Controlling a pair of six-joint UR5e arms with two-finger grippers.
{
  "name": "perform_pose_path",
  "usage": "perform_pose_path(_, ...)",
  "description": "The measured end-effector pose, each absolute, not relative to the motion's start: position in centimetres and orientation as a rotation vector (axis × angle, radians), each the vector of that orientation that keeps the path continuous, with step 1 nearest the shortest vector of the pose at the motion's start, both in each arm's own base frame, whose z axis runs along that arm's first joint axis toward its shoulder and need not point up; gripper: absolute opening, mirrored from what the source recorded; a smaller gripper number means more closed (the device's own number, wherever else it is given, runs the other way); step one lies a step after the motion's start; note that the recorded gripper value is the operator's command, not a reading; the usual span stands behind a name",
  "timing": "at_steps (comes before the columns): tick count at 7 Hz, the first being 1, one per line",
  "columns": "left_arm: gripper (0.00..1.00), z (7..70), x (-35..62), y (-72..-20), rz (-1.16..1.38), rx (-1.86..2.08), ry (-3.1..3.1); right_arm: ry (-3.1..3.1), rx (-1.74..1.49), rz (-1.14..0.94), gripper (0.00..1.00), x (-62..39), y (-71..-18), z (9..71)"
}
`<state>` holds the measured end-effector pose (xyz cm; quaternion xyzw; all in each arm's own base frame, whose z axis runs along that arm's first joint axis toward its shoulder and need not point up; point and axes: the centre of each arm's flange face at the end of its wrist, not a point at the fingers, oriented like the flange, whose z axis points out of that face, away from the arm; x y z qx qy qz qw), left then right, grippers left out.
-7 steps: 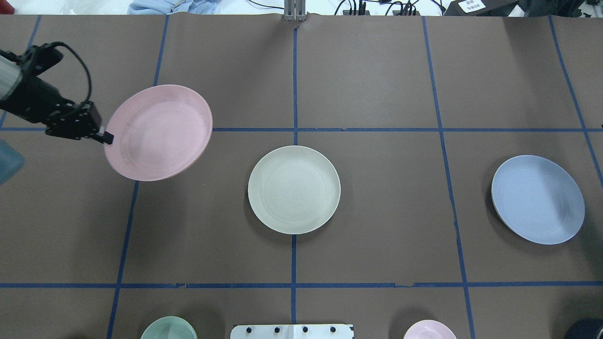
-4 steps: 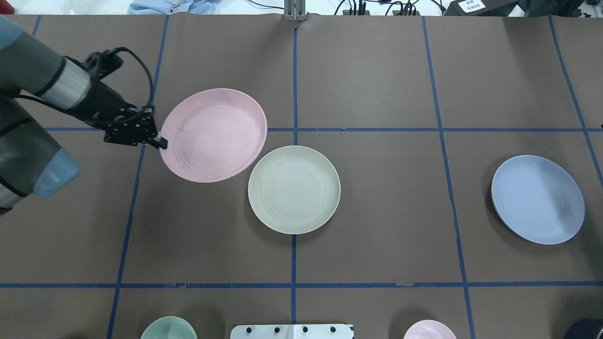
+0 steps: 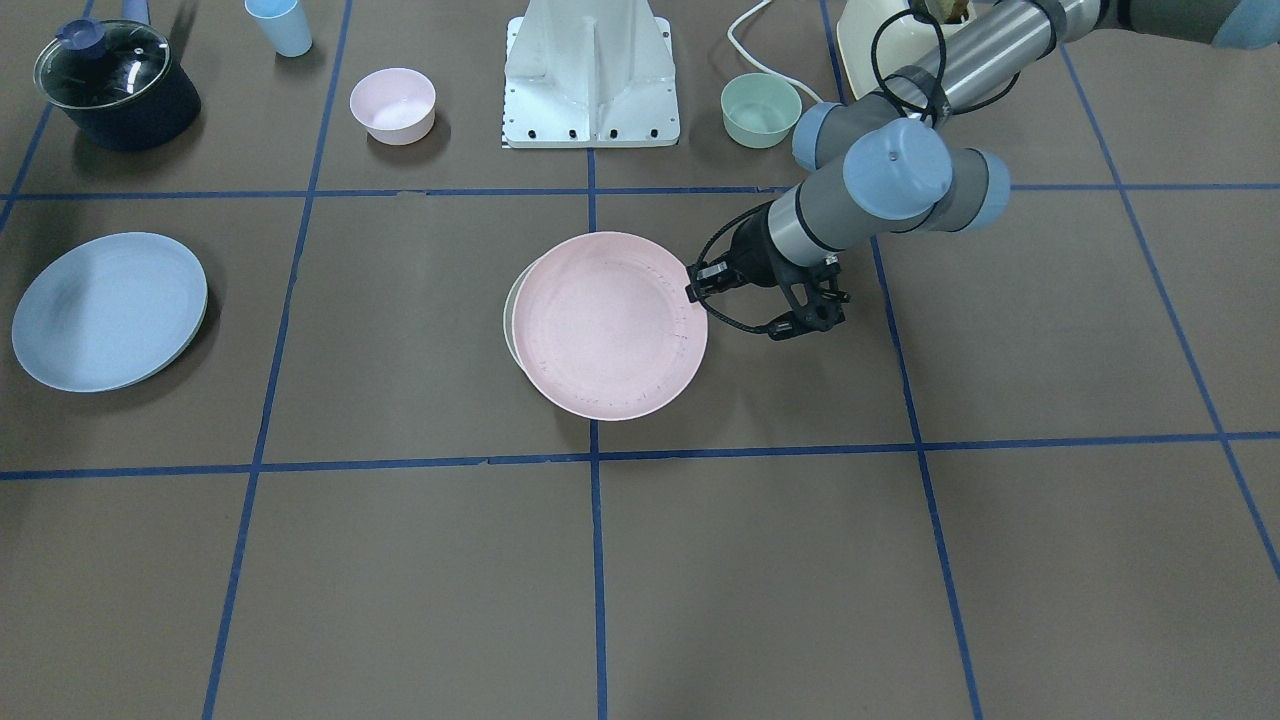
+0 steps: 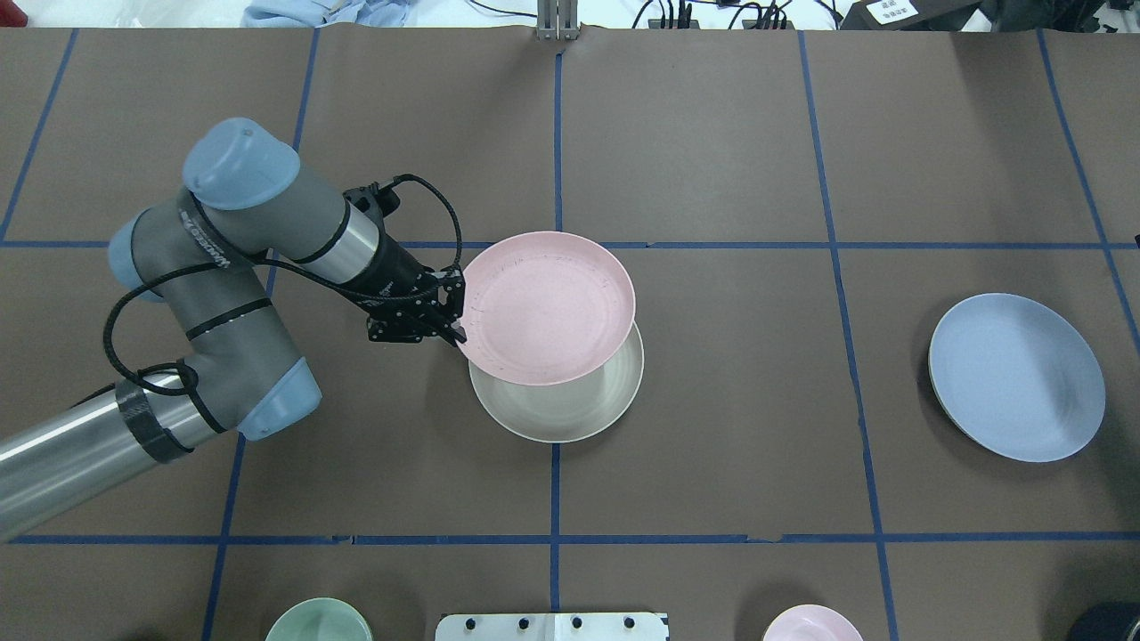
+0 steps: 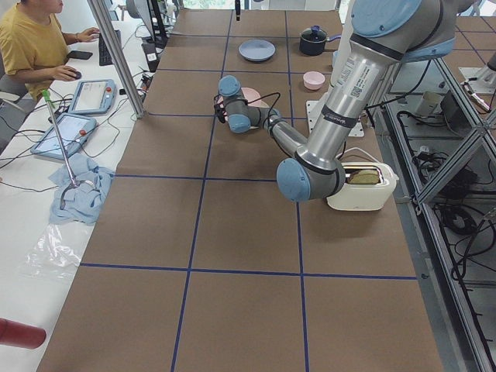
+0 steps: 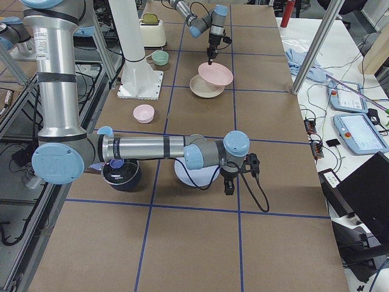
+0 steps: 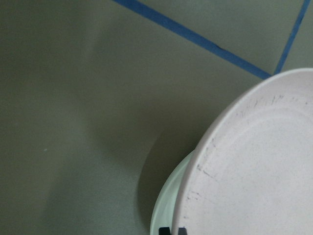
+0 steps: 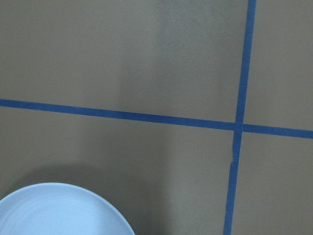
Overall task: Stack three plates with pink and blue
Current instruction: 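Lift the pink plate with the left gripper and carry it over the cream plate, then lower the pink plate onto the cream plate and open the left gripper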
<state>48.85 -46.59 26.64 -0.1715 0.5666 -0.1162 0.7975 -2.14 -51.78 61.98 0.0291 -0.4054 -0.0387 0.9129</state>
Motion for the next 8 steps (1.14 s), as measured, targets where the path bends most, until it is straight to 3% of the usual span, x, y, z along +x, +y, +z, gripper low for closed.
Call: perform_pose_path(8, 0.00, 25.9, 53.2, -41.1, -0.200, -0.193, 1.190, -0.835, 0.052, -0.085, 1.00, -2.5, -51.7, 62.2)
